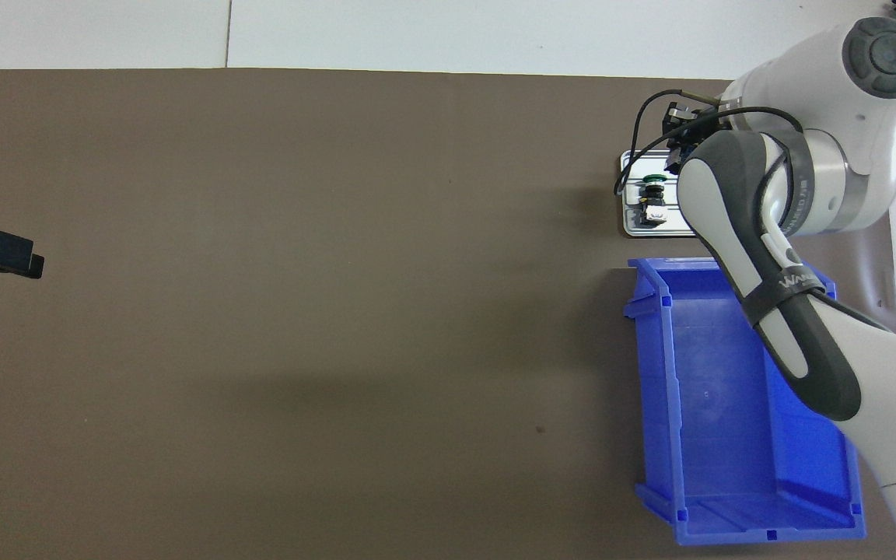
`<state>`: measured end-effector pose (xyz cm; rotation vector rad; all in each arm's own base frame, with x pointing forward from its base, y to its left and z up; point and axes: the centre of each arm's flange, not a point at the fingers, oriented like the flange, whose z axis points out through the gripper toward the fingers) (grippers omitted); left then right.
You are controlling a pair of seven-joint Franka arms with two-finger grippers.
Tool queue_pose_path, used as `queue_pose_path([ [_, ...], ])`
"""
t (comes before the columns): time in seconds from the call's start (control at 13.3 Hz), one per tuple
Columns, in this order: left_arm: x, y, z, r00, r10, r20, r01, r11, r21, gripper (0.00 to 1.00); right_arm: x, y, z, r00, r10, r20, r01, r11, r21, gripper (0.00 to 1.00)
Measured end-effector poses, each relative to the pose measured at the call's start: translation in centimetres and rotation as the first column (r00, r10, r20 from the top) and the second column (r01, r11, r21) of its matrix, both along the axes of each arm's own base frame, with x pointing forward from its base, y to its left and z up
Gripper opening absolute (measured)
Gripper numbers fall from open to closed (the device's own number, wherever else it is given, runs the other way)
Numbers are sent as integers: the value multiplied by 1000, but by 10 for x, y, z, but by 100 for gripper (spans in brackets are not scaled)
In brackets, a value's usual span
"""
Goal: Place and press button with both arms
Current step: 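Lift the green button and carry it toward the table center with the right gripper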
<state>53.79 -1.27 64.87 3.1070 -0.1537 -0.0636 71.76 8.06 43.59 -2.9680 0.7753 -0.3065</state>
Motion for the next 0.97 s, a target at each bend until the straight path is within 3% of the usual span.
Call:
queue_pose_path([
  [0.15,0,0,0,1000,0,0,0,1000,0,100,-6,47,8,985,-172,6,172,984,46,32],
  [0.37,0,0,0,1000,0,0,0,1000,0,100,-27,131,14,920,-391,3,389,916,96,32],
  [0.67,0,0,0,1000,0,0,0,1000,0,100,-69,234,11,768,-640,-20,636,760,137,32],
  [0.97,0,0,0,1000,0,0,0,1000,0,100,-119,307,-11,636,-771,-20,769,631,102,32],
])
